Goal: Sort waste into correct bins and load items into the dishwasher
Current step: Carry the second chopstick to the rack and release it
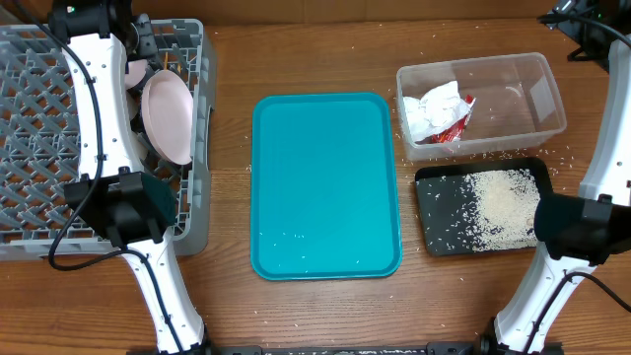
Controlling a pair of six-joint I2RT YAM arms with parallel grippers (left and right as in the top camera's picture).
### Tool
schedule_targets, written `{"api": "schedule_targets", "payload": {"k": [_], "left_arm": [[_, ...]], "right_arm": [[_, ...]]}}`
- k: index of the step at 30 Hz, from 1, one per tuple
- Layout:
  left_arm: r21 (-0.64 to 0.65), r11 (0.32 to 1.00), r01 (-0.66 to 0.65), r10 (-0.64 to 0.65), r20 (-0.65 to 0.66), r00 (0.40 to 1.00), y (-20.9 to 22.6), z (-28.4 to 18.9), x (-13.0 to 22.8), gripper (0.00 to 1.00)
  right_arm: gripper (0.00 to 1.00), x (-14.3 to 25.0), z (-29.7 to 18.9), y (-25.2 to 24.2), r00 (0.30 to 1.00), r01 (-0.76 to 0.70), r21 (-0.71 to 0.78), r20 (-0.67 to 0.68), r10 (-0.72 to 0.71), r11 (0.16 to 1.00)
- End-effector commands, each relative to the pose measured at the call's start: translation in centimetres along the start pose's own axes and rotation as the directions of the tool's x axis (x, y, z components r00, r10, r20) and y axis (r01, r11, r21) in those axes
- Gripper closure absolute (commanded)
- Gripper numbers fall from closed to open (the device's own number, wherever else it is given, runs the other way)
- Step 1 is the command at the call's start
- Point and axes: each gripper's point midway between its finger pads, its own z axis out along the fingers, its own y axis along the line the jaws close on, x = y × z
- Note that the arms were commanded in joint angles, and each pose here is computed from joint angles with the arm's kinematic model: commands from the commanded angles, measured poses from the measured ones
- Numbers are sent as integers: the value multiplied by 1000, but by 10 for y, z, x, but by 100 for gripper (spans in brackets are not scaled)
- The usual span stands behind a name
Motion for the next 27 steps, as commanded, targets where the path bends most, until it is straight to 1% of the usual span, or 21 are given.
{"api": "schedule_targets", "payload": {"k": [1,5,7,10,11,14,18,19,22,24,27], "left_arm": [[40,999,19,-19,8,1000,-1,-44,2,45],[160,987,19,-13,-43,999,-13,-94,23,32],[246,969,24,-9,-61,998,-21,-130,37,24],[261,964,50,-25,-100,995,-19,-164,57,23],[275,960,52,-28,-91,995,-22,-171,58,23],[347,937,24,9,-92,996,-41,-193,71,23],[345,938,-36,84,-126,988,-61,-208,101,24],[303,952,-47,97,-154,983,-64,-210,117,24],[204,977,-70,110,-190,976,-63,-214,146,23],[192,977,-97,137,-208,969,-66,-221,167,22],[205,972,-113,158,-218,963,-64,-238,197,11]], "right_arm": [[0,-10,-15,0,999,-12,-18,46,13,1000],[0,-10,-15,0,999,-12,-18,46,13,1000],[0,-10,-15,0,999,-12,-18,46,13,1000],[0,-10,-15,0,999,-12,-18,46,13,1000],[0,-10,-15,0,999,-12,-18,46,13,1000],[0,-10,-15,0,999,-12,-18,46,13,1000],[0,-10,-15,0,999,-12,-18,46,13,1000],[0,-10,-15,0,999,-12,-18,46,13,1000],[0,-10,-15,0,999,-12,-18,46,13,1000],[0,-10,-15,0,999,-12,-18,46,13,1000],[0,-10,-15,1,999,-12,-18,47,13,1000]]}}
